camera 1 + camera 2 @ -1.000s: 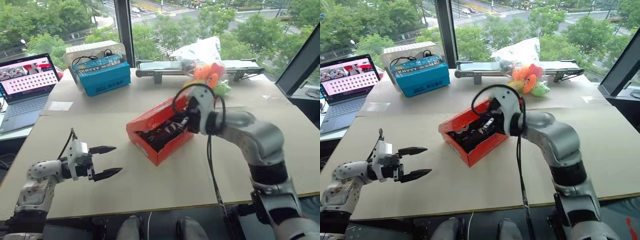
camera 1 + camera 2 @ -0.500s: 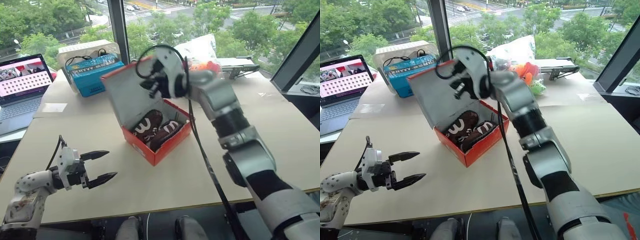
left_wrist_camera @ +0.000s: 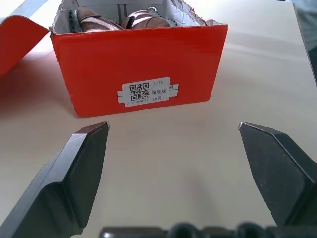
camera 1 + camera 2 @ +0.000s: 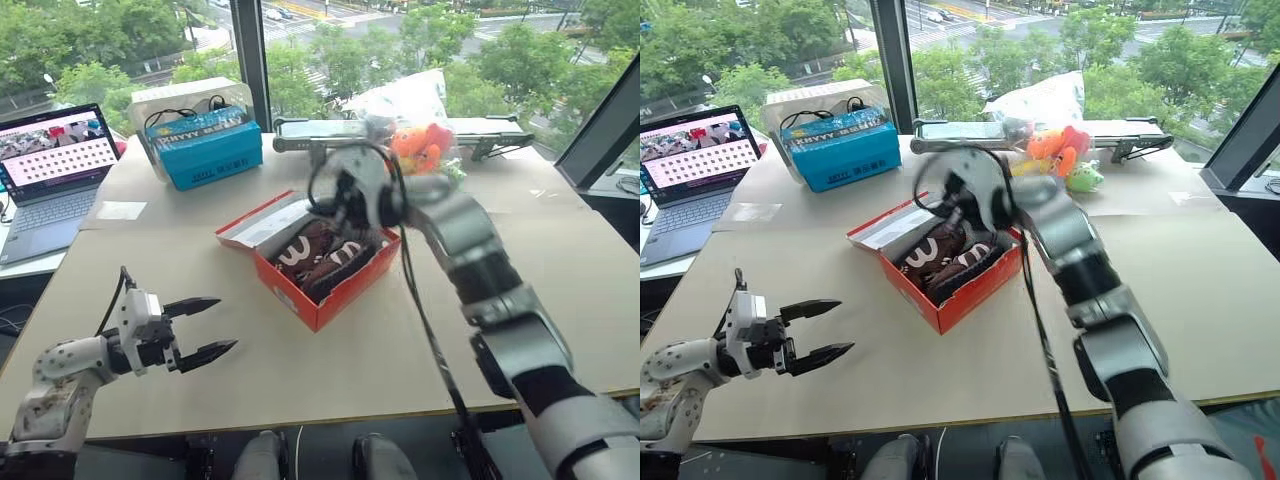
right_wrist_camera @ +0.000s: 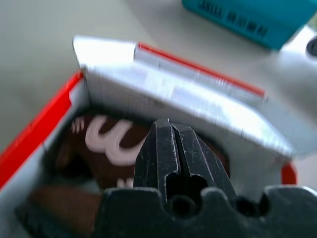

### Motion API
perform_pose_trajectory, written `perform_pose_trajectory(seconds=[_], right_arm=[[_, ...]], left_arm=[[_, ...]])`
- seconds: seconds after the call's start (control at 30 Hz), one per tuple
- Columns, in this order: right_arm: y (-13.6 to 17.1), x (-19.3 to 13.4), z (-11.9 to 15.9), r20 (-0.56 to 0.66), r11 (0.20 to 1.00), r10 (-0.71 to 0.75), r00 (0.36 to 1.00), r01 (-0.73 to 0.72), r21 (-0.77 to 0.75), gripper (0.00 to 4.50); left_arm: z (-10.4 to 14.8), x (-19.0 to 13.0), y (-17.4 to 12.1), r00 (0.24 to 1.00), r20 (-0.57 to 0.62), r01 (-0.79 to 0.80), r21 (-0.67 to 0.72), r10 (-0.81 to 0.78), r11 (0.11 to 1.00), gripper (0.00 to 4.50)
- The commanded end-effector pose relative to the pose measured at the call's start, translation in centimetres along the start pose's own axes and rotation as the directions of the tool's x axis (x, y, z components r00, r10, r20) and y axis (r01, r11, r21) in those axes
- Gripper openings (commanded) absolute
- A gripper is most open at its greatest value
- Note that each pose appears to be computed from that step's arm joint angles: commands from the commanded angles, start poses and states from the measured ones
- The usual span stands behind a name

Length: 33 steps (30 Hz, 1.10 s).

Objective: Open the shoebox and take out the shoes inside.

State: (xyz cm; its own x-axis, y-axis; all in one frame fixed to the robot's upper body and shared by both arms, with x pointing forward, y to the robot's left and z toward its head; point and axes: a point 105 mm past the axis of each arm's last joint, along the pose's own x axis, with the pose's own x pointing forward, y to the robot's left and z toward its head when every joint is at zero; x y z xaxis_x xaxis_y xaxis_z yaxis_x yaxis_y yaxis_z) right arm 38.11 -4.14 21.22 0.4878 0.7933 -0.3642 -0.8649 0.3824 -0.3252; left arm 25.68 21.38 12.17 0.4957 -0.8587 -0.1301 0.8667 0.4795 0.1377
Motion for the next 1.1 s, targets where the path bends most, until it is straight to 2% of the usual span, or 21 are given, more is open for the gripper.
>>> perform_pose_trajectory(seconds=[0.03, 0.1, 0.27, 0.33, 0.43, 0.5, 0.57, 0.73, 0.9, 1.1], right_arm=[[1.4, -1.7, 1.7, 0.039, 0.999, 0.016, 0.999, -0.015, -0.044, 0.58], [1.7, -2.1, 0.9, 0.018, 1.000, 0.013, 1.000, -0.013, -0.026, 1.09], [2.2, -2.4, 1.0, 0.007, 0.999, 0.030, 1.000, -0.030, -0.035, 2.82], [1.9, -2.4, 1.6, 0.010, 0.996, 0.020, 1.000, -0.019, -0.089, 3.61], [1.5, -2.3, 2.3, -0.029, 0.952, 0.033, 0.999, -0.040, -0.305, 4.47], [2.6, -1.9, 2.6, -0.071, 0.893, 0.140, 0.988, -0.157, -0.422, 4.47], [3.2, -1.6, 2.7, -0.111, 0.845, 0.217, 0.970, -0.244, -0.475, 4.47], [4.1, 0.6, 2.1, -0.254, 0.722, 0.316, 0.914, -0.406, -0.560, 4.47], [4.1, 2.4, 0.5, -0.372, 0.634, 0.336, 0.865, -0.500, -0.590, 4.47], [3.3, 2.4, -1.6, -0.511, 0.544, 0.335, 0.792, -0.605, -0.581, 4.47]], left_arm=[[0.3, 0.7, 0.1, 1.000, 0.010, 0.028, 0.013, -0.028, 1.000, 4.50], [0.3, 0.9, 0.2, 0.999, 0.012, 0.038, 0.014, -0.038, 0.999, 4.50], [0.3, 1.2, 0.5, 0.998, 0.015, 0.055, 0.013, -0.055, 0.998, 4.50], [0.2, 1.3, 0.5, 0.998, 0.015, 0.061, 0.012, -0.061, 0.998, 4.50], [0.1, 1.5, 0.4, 0.998, 0.016, 0.067, 0.009, -0.068, 0.998, 4.50], [0.1, 1.7, 0.3, 0.997, 0.018, 0.072, 0.006, -0.072, 0.997, 4.50], [0.0, 1.8, 0.2, 0.997, 0.019, 0.075, 0.004, -0.075, 0.997, 4.50], [-0.1, 2.0, -0.1, 0.996, 0.017, 0.089, -0.009, -0.089, 0.996, 4.50], [0.0, 2.1, -0.2, 0.995, 0.020, 0.096, -0.011, -0.096, 0.995, 4.50], [0.0, 2.1, -0.3, 0.995, 0.020, 0.098, -0.014, -0.098, 0.995, 4.50]])
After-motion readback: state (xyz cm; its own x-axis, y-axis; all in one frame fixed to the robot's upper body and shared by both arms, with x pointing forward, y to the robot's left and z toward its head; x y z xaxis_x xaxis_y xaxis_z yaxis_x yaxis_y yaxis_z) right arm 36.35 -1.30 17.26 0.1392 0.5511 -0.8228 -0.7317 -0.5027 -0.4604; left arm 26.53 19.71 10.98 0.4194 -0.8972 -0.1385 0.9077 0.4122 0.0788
